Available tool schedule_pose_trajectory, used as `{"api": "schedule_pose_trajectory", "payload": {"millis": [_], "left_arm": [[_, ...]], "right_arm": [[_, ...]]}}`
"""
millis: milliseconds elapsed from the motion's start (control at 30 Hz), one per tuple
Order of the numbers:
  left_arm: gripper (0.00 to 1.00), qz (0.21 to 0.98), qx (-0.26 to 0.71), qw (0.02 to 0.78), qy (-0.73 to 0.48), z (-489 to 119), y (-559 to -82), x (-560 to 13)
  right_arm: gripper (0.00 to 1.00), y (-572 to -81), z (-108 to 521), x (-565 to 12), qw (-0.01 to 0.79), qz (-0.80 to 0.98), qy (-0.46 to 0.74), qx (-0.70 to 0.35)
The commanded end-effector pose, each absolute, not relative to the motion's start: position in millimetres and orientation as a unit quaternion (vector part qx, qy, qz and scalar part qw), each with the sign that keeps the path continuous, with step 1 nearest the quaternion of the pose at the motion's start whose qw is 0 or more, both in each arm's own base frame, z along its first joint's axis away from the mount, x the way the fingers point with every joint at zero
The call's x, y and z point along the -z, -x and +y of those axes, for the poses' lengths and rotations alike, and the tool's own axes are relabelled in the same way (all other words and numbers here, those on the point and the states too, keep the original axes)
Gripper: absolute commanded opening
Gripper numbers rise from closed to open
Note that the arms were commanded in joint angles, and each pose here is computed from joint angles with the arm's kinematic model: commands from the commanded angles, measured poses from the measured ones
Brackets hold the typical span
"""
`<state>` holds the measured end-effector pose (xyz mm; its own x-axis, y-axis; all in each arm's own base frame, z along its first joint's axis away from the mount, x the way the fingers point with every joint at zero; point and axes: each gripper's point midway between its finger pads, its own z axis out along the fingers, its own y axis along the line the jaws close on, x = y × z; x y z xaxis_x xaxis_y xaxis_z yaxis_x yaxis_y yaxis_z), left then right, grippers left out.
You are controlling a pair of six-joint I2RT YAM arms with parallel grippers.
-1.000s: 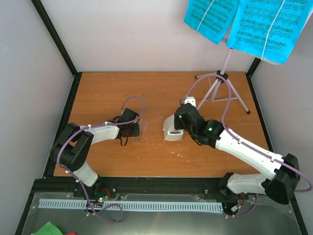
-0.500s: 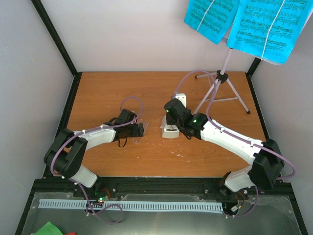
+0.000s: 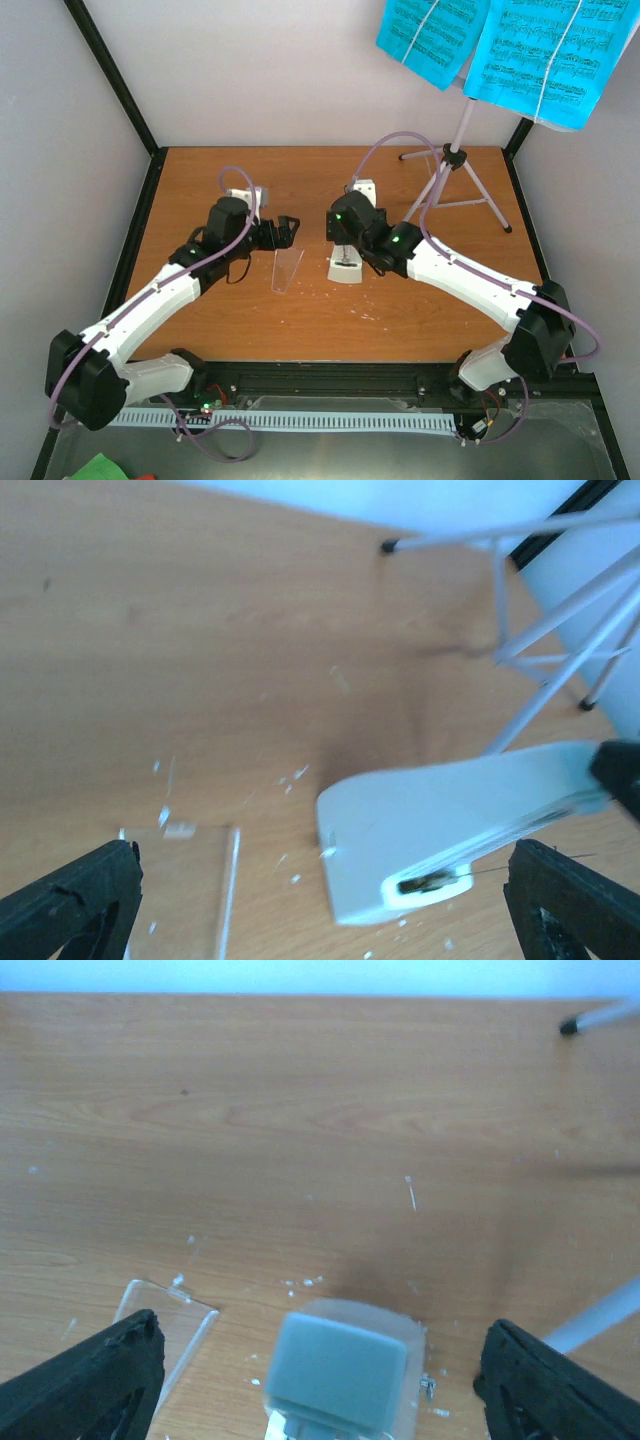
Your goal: Pack up the instrument practice props
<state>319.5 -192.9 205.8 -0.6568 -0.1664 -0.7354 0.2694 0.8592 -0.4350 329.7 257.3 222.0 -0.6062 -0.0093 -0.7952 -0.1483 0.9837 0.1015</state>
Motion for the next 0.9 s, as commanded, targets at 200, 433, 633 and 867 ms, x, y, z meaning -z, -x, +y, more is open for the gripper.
{"api": "schedule_pose_trajectory", "payload": {"millis": [200, 433, 633, 867], "left_arm": [[0.99, 0.793, 0.378, 0.458, -0.137, -220.1, -282.2, -316.2], [1.0, 0.772, 0.45, 0.401, -0.2, -250.9, -266.5, -326.8], [0.99, 0.769, 0.391, 0.46, -0.211, -245.0, -291.8, -332.7], [1.0, 0.764, 0.338, 0.499, -0.229, -239.8, -309.6, -316.7]], "right_arm": [[0.96, -296.6, 213.3, -297.7, 0.498, 0.853, 0.024, -0.154], [0.86, -272.3, 184.9, -230.2, 0.418, 0.874, -0.002, -0.248], [0.72, -265.4, 181.1, -167.8, 0.364, 0.878, -0.021, -0.31], [0.57, -269.1, 191.9, -120.0, 0.326, 0.887, -0.015, -0.327]]}}
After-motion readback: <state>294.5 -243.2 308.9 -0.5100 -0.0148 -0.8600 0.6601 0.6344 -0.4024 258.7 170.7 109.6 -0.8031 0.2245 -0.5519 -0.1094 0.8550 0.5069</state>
